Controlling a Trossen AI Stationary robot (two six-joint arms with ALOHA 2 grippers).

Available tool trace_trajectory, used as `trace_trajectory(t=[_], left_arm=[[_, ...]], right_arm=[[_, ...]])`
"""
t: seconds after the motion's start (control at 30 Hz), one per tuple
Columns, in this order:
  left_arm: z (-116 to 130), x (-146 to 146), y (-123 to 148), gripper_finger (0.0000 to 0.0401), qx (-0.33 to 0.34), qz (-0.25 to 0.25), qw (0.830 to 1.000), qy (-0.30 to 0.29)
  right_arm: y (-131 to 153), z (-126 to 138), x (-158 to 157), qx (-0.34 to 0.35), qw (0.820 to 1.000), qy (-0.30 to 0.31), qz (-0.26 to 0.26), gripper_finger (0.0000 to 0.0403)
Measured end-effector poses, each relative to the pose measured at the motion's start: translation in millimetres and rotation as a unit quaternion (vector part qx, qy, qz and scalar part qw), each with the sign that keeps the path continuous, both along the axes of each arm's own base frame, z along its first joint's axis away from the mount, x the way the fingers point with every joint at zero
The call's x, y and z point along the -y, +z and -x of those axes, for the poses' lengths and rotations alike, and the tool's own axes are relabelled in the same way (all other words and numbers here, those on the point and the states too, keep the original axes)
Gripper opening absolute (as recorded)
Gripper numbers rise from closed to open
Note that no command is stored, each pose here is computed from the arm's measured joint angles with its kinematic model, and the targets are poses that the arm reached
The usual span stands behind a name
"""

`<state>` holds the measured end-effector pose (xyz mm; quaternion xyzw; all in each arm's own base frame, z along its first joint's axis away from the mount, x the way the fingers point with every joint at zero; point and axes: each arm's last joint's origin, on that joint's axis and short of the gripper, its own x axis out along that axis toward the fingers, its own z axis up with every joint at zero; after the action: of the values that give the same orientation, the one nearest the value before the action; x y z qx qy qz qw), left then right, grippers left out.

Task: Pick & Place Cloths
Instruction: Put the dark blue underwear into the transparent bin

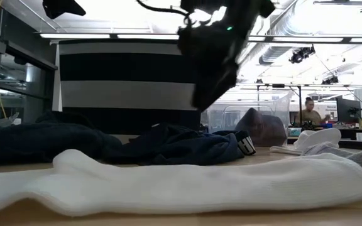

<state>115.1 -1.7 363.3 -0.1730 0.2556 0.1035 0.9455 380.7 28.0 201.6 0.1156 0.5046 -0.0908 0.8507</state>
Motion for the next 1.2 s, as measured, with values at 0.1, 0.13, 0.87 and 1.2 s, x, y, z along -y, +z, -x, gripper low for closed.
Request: trace_trajectory(t=[0.1, 0.13, 0.87, 1.2], left_arm=[[0.0, 0.3, 0.0, 0.0245, 0.000, 0.002, 1.000, -0.004], [0.0, 0.3, 0.0, 0.0245, 0.000, 0.002, 1.000, -0.004], [0.3, 0.4, -0.7, 0.0245, -0.004, 0.004, 1.000, -0.006], [0.3, 0.4, -0.6, 0.0245, -0.004, 0.004, 1.000, -0.005]], right_arm=[[-9.9, -11.9, 0.1, 0.030, 0.999, -0.008, 0.013, 0.0234], [-12.2, -14.7, 0.8, 0.038, 0.999, -0.014, 0.022, 0.0234], [-51.5, -4.1, 9.9, 0.054, 0.993, -0.095, 0.035, 0.0234], [-73.5, 12.0, 7.9, 0.027, 0.992, -0.116, -0.031, 0.0234]])
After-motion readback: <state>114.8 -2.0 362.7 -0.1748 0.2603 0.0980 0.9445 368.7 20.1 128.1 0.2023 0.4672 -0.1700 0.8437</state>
